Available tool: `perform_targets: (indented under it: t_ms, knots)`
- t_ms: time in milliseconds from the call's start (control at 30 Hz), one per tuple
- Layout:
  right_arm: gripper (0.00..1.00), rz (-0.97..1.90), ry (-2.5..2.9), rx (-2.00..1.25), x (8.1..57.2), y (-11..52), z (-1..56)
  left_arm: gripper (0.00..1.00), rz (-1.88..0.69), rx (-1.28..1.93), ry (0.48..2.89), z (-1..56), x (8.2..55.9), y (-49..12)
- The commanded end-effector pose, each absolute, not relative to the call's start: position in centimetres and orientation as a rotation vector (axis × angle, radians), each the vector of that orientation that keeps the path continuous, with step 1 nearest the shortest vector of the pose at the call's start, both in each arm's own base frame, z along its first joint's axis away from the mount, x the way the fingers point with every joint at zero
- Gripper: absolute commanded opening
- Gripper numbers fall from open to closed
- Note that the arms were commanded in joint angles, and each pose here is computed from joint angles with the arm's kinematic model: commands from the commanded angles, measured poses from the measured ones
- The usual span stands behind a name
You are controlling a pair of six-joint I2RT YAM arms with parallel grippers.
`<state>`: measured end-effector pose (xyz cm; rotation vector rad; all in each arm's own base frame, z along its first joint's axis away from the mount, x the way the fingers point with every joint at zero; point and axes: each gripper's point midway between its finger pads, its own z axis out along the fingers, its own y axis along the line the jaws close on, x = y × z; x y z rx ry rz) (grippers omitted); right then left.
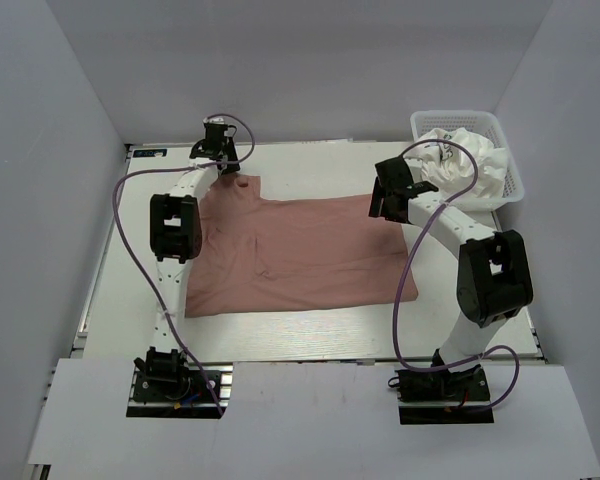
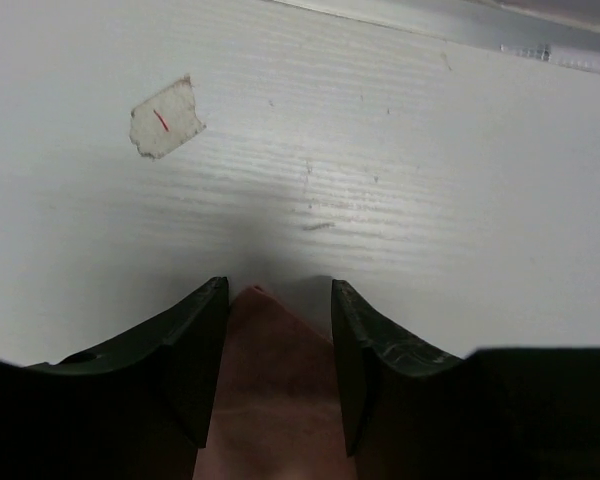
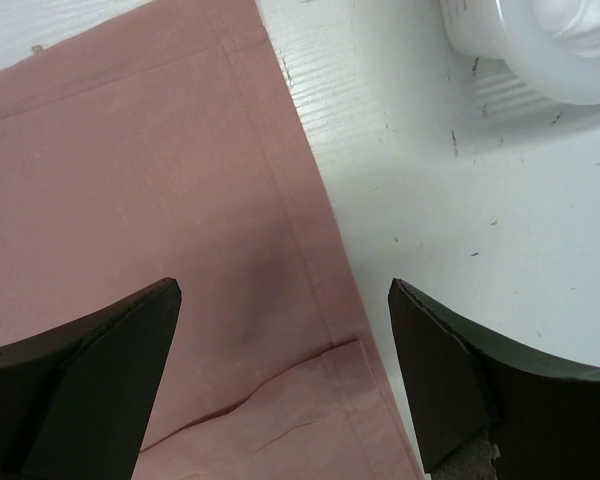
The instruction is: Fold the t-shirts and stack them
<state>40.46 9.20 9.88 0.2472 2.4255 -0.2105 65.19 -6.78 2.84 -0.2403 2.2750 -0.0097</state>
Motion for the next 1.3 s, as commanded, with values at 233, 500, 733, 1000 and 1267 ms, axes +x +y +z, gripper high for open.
perform_targets:
  t_ms: [233,500,733,1000,1267]
  knots:
    - [0.90,-0.232,2.387,0.267,42.3,8.6,11.2,0.34,-0.067,-0.224,2.467,-0.2,60.5,-8.0]
    - [0.90,-0.208,2.389,0.286,45.3,9.4,10.8,0.00,-0.087,-0.222,2.390,3.6,61.2,-8.1]
    - [0.90,-0.230,2.352,0.298,50.6,10.3,11.1,0.00,-0.137,-0.204,2.175,13.0,62.3,-8.3]
    - [0.90,-0.242,2.373,0.330,55.7,10.6,7.1,0.00,-0.217,-0.106,2.083,16.1,59.4,-9.1]
    - [0.90,-0.247,2.382,0.346,57.5,10.1,4.3,0.00,-0.216,-0.027,2.065,16.4,56.2,-9.8]
